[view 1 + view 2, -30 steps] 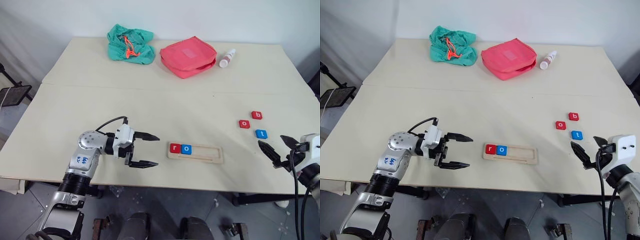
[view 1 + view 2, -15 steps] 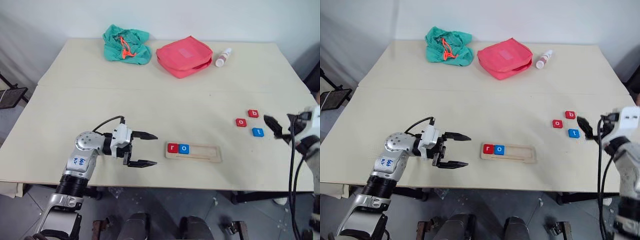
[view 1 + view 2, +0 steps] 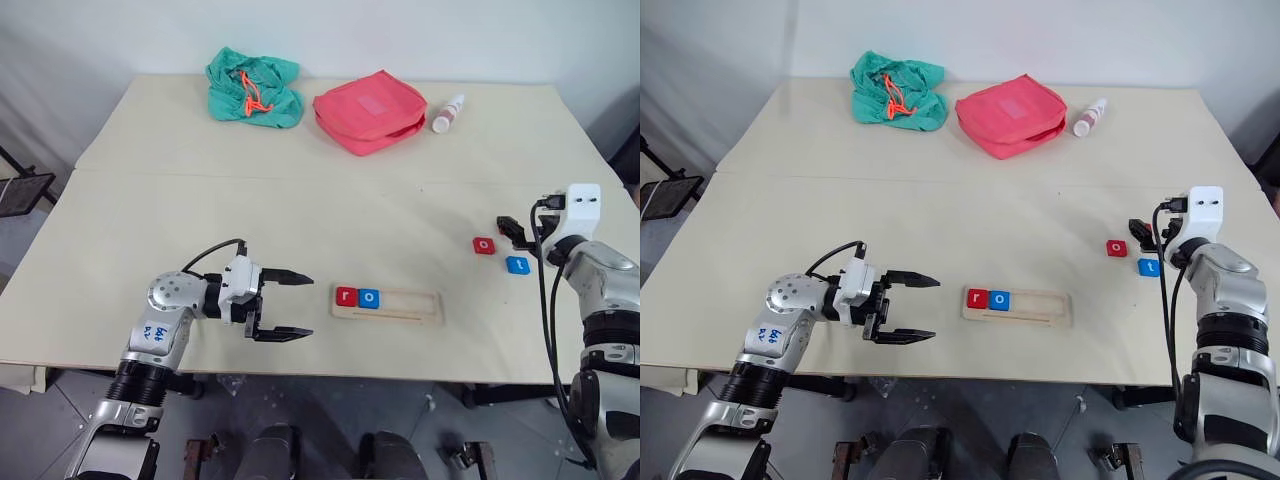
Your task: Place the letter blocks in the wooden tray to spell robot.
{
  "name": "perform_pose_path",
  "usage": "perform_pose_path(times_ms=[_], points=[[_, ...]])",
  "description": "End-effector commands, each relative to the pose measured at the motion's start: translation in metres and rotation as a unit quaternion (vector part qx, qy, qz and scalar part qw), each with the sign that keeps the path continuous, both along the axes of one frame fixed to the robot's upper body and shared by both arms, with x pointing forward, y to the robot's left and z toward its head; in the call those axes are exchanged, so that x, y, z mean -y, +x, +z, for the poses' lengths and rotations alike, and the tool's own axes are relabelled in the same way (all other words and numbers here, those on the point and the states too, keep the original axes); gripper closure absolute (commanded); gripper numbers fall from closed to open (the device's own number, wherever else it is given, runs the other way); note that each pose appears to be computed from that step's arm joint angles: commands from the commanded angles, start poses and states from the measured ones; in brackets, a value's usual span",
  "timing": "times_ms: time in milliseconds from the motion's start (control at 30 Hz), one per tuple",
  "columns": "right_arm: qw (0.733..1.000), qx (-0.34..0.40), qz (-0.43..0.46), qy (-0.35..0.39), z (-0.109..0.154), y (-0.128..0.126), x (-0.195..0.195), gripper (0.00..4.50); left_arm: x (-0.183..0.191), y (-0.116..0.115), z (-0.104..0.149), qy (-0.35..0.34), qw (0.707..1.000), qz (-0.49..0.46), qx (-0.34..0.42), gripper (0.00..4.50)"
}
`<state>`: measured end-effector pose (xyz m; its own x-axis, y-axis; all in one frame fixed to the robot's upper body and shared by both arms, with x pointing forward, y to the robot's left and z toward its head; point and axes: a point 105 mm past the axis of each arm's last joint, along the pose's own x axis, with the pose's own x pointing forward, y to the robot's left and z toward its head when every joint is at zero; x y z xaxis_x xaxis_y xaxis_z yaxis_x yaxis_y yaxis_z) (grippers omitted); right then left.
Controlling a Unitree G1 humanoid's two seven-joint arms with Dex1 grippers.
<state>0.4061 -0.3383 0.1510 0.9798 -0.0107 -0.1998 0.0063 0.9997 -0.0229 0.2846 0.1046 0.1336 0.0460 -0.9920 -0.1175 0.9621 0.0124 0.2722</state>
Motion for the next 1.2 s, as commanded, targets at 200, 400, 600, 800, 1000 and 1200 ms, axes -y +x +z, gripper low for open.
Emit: perform_pose_path(times_ms=[200, 400, 600, 800, 1000, 1200], points=[[1.000, -0.010, -0.002, -0.018, -0.003, 0.014, -0.008, 0.00, 0.000, -0.006, 0.011, -0.018, 1.000, -0.002, 0.022, 0.03], [0.999, -0.038, -0.011, -0.035, -0.014, 0.016, -0.008, 0.39, -0.002, -0.007, 0.010, -0.017, 1.000, -0.003, 0.022, 0.00], [0.999, -0.042, -0.019, -0.027, -0.018, 0.017, -0.009, 2.30, -0.004, -0.005, 0.011, -0.018, 1.000, 0.001, 0.025, 0.00], [1.000, -0.001, -0.020, -0.022, -0.002, 0.019, -0.009, 3.04, -0.004, -0.003, 0.011, -0.019, 0.999, 0.003, 0.026, 0.00], [0.997, 0.075, 0.010, -0.020, 0.037, 0.001, -0.025, 3.04, -0.006, 0.001, 0.011, -0.018, 1.000, -0.001, 0.025, 0.00], [0.997, 0.071, 0.021, -0.002, 0.040, -0.058, -0.058, 3.04, -0.015, 0.008, 0.004, -0.008, 1.000, 0.002, 0.022, 0.00]])
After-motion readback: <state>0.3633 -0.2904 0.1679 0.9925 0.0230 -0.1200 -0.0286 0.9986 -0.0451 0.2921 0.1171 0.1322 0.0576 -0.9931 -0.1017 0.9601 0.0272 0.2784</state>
